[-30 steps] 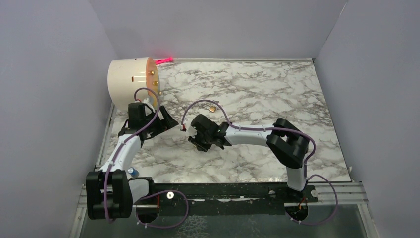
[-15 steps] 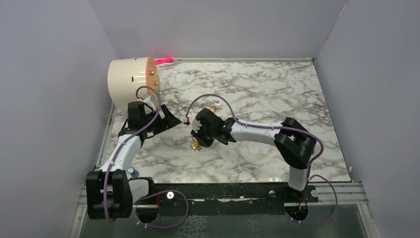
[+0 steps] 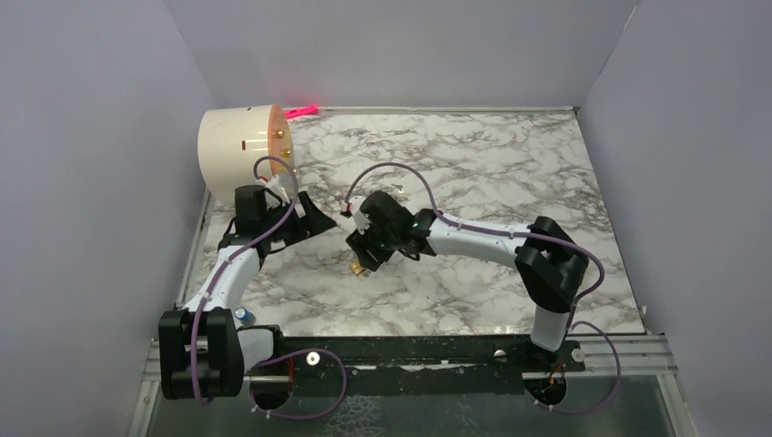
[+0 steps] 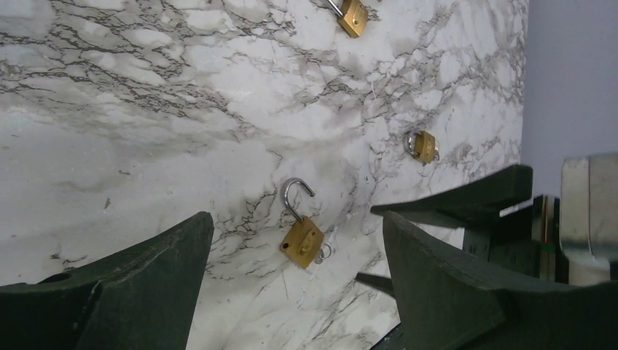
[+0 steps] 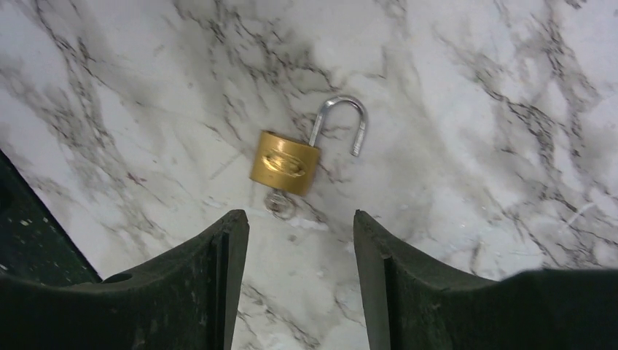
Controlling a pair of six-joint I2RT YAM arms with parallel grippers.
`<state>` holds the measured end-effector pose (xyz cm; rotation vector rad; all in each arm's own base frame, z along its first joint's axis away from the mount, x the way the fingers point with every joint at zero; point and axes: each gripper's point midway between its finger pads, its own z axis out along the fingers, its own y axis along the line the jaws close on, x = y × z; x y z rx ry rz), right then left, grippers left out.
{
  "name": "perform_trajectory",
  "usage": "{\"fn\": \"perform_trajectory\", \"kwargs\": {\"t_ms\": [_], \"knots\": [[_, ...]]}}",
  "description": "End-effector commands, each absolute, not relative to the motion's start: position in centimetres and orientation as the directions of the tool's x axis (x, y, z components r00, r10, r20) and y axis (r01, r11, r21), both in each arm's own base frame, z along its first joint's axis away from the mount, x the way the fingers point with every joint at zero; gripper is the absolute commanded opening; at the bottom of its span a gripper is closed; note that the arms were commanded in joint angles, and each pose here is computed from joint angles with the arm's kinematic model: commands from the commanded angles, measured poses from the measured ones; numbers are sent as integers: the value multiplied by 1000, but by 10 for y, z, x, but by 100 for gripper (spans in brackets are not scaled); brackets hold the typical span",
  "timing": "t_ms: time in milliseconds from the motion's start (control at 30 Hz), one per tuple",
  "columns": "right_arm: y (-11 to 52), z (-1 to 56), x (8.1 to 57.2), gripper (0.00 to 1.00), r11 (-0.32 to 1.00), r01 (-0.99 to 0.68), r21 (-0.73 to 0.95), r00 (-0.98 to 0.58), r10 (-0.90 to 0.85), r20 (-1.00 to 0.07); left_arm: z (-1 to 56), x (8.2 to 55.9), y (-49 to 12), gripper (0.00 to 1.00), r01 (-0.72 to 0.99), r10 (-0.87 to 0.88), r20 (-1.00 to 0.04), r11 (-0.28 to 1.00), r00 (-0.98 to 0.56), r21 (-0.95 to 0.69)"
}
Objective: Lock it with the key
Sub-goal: Pick up the lock from the center of the board.
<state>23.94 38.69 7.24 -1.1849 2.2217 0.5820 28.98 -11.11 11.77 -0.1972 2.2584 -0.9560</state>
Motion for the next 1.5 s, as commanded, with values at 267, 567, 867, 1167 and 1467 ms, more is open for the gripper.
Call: {"fn": "perform_trajectory", "kwargs": {"t_ms": [267, 567, 867, 1167, 1467], "knots": [[388, 50, 231, 48, 865, -502, 23, -730, -409, -548, 119, 299, -73, 88, 13, -466, -520, 736, -716, -677], [410, 43, 224, 57, 829, -556, 60, -711, -436, -552, 117, 299, -73, 88, 12, -471, -513, 728, -717, -685], [426, 44, 220, 62, 809, -584, 70, -693, -451, -562, 117, 299, -74, 88, 16, -472, -511, 723, -719, -691], [426, 27, 222, 60, 839, -544, 29, -715, -445, -539, 117, 299, -74, 88, 17, -473, -510, 721, -718, -693], [417, 10, 220, 55, 850, -526, 5, -729, -448, -518, 116, 299, -74, 88, 17, -473, -509, 720, -719, -694]]}}
